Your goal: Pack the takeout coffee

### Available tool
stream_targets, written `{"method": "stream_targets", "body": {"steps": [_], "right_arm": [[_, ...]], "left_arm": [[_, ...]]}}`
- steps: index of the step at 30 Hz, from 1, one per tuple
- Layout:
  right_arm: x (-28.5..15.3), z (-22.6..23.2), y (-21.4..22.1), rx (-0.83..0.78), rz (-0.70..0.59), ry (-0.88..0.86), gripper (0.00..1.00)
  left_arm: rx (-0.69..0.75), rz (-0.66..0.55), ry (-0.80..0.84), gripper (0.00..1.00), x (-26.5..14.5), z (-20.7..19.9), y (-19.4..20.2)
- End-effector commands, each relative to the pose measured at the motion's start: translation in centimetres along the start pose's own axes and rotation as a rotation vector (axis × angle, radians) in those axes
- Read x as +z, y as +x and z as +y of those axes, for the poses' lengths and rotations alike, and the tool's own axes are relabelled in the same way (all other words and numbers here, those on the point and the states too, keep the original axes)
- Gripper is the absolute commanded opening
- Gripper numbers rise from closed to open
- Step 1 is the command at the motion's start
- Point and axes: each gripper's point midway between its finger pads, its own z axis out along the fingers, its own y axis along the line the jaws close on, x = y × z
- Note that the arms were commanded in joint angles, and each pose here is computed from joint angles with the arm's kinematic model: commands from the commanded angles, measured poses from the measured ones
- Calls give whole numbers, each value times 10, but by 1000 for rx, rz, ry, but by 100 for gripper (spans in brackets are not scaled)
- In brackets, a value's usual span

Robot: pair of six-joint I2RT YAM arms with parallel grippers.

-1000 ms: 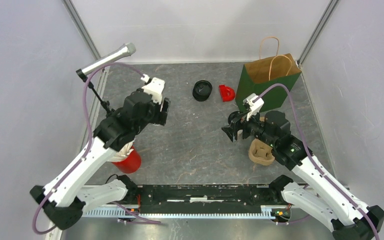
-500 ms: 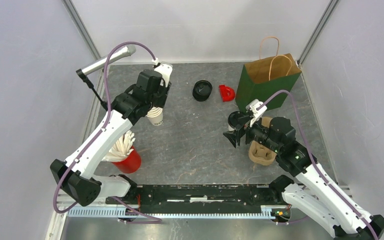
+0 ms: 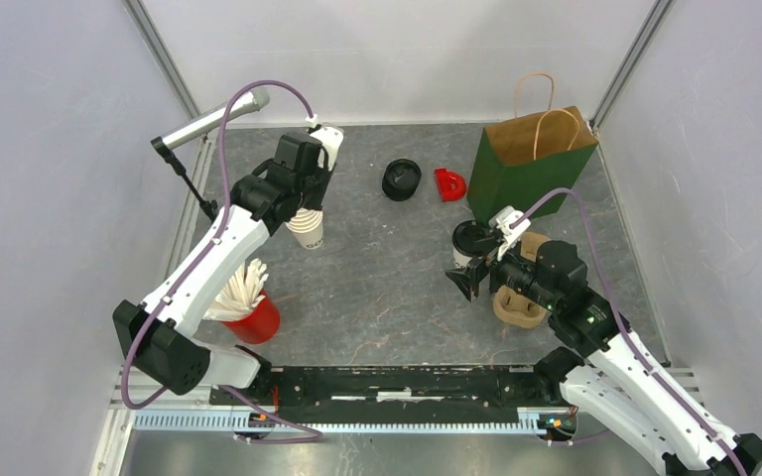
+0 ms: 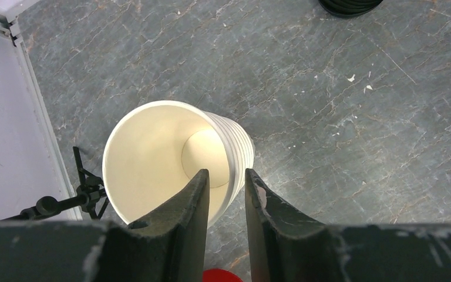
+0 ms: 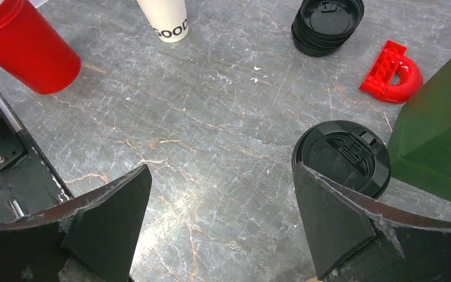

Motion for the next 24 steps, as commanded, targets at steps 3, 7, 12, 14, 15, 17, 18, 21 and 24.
{"method": "stream_targets", "body": {"steps": [3, 7, 12, 14, 15, 17, 18, 21, 24], "right_arm": [[-2, -1, -8, -13, -34, 6, 98], [-5, -3, -5, -13, -29, 22, 98], [-8, -5, -5, -13, -31, 36, 98], [-9, -4, -7, -14, -38, 35, 98], [-10, -4, -8, -14, -41, 35, 98], [-10, -5, -8, -15, -44, 39, 98], [-10, -4, -9, -16, -44, 38, 98], [-11, -5, -10, -22, -43, 40, 98], [-12, -6, -12, -30, -44, 50, 98]], "left_arm": [[20, -27, 34, 35, 4, 1, -6], [28, -29, 34, 31, 4, 3, -7], [43, -42, 34, 30, 3, 4, -12], [49, -37, 41, 32, 4, 3, -11], [53, -31, 44, 34, 5, 2, -9], [58, -12, 45, 37, 8, 1, -4], [61, -4, 44, 38, 9, 1, -2], [65, 9, 35, 34, 12, 2, 3], [76, 15, 31, 27, 14, 3, 4]]}}
